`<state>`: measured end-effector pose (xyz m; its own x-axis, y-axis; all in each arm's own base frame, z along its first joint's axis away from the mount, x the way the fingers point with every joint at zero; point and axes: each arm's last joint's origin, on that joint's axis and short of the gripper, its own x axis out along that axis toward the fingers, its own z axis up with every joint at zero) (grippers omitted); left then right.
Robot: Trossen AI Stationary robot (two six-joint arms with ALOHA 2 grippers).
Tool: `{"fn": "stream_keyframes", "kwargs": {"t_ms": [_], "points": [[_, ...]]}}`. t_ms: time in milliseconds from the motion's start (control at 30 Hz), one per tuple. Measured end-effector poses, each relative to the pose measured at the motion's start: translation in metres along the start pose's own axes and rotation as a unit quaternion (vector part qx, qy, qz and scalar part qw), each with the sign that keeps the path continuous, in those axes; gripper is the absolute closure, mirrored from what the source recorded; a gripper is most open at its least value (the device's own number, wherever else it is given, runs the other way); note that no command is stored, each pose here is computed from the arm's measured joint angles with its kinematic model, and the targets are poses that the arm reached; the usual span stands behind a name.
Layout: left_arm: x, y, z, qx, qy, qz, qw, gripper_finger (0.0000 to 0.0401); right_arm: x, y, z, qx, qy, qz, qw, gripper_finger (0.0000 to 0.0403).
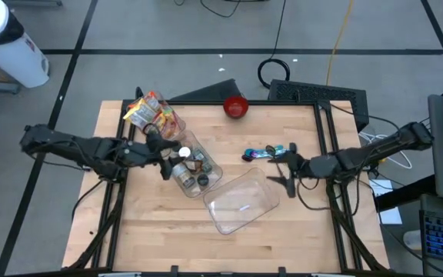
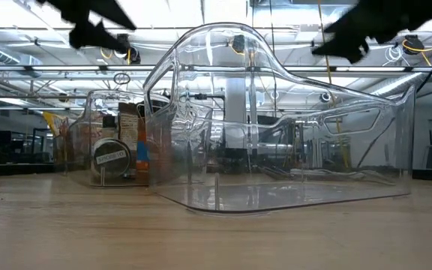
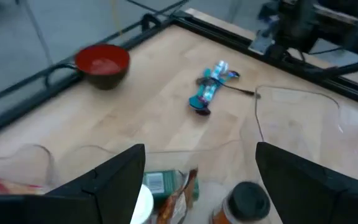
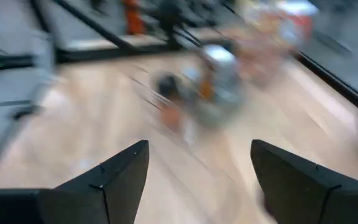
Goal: Pick & Place Food Item
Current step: Put the middle green spoon into the bottom transparent bin
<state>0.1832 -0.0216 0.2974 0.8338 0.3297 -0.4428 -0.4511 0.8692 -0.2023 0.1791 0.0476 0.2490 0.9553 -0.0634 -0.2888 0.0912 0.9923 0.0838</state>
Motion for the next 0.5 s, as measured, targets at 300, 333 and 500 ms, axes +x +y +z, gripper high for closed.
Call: {"fn": "stream_keyframes", "kwargs": {"t_ms": [300, 333, 500], "points": [[0.016, 0.031, -0.078, -0.002, -0.106, -0.106, 0.989, 0.0089, -0.007, -0.027, -0.054, 0.117, 0.171, -0.225, 0.952, 0.0152], [0.017, 0.033, -0.084, 0.001, -0.119, -0.11, 0.987, 0.0089, -0.004, -0.029, -0.062, 0.129, 0.18, -0.237, 0.946, 0.0154], [0.019, 0.041, -0.097, -0.011, -0.17, -0.109, 0.979, 0.0089, 0.015, -0.042, -0.095, 0.186, 0.213, -0.248, 0.927, 0.0171]]}}
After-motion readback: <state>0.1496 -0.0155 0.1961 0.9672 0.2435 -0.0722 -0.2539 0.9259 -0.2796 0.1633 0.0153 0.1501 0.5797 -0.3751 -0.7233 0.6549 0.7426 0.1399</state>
